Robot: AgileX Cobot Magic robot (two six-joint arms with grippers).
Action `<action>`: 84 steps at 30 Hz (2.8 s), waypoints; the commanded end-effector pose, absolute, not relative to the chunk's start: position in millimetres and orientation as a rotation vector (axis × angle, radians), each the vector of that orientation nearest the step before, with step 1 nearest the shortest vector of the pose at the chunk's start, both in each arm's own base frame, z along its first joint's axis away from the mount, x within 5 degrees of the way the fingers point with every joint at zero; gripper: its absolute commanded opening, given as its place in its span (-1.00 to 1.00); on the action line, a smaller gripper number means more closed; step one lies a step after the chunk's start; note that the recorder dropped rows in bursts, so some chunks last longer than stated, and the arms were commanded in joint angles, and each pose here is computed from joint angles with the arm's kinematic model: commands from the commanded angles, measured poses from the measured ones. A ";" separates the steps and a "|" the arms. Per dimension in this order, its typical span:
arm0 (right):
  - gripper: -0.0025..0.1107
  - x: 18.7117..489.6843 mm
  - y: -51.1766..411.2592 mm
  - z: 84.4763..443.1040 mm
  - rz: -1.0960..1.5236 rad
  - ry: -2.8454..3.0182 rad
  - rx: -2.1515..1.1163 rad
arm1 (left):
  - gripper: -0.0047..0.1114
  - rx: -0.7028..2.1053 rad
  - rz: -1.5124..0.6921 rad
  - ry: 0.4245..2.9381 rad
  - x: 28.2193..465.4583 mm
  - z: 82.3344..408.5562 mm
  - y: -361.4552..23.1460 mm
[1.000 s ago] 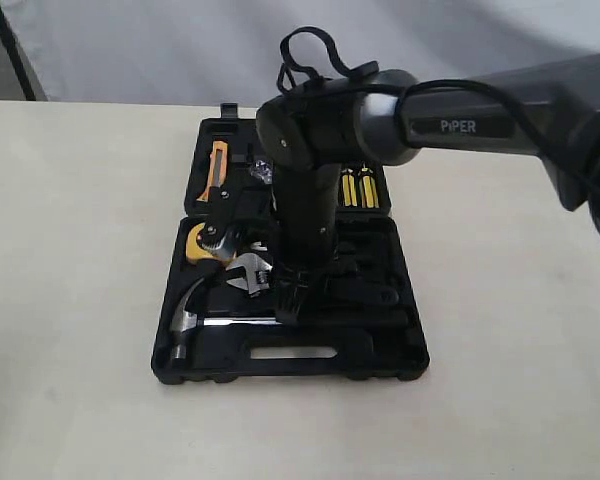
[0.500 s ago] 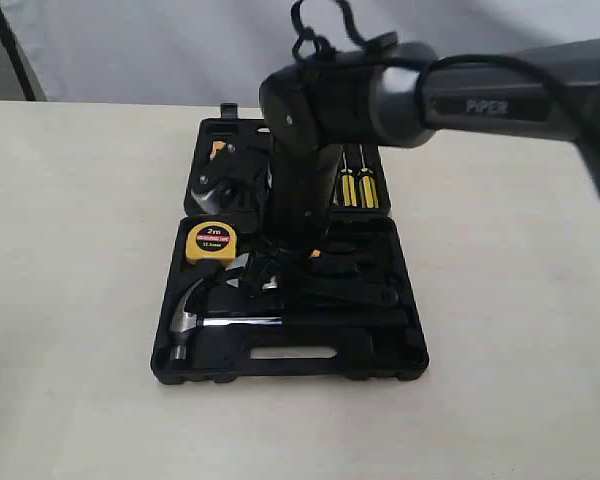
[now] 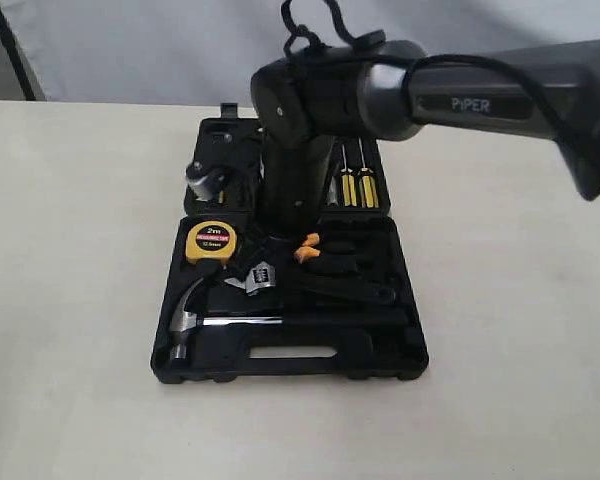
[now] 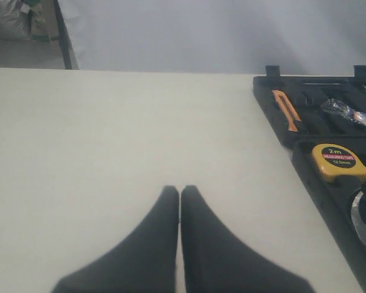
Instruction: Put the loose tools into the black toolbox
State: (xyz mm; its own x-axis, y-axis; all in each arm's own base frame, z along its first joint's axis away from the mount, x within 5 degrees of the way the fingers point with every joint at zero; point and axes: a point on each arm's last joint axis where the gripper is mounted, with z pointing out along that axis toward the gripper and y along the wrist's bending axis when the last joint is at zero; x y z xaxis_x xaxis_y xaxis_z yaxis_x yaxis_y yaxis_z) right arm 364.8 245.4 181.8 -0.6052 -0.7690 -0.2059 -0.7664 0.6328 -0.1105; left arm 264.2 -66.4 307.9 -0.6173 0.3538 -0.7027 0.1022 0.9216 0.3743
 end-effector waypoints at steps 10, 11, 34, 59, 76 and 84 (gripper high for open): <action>-0.95 297.9 142.3 259.5 0.279 2.867 -0.555 | -0.89 0.306 0.348 2.223 262.6 307.2 -66.3; -0.95 290.9 130.1 260.0 0.274 2.877 -0.491 | -0.89 0.306 0.348 2.223 262.6 307.2 -66.3; -0.95 23.9 -11.8 278.9 0.108 1.718 0.100 | -0.89 0.306 0.348 2.223 262.6 307.2 -66.3; -0.95 25.0 -6.5 278.7 0.007 1.724 0.124 | -0.89 0.306 0.348 2.223 262.6 307.2 -66.3; -0.95 49.4 -5.4 224.1 -0.123 1.663 0.066 | -0.89 0.306 0.348 2.223 262.6 307.2 -66.3; -0.95 53.3 -5.9 182.5 -0.087 1.821 0.106 | -0.89 0.306 0.348 2.223 262.6 307.2 -66.3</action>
State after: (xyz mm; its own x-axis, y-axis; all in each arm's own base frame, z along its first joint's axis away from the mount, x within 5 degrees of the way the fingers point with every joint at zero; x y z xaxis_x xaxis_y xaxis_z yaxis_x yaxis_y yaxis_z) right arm 54.1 -5.8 187.2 -0.2181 0.0110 -0.9759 0.1121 0.9936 -0.0138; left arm 264.2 -66.4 307.9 -0.6173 0.3538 -0.7027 0.1022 0.9216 0.3743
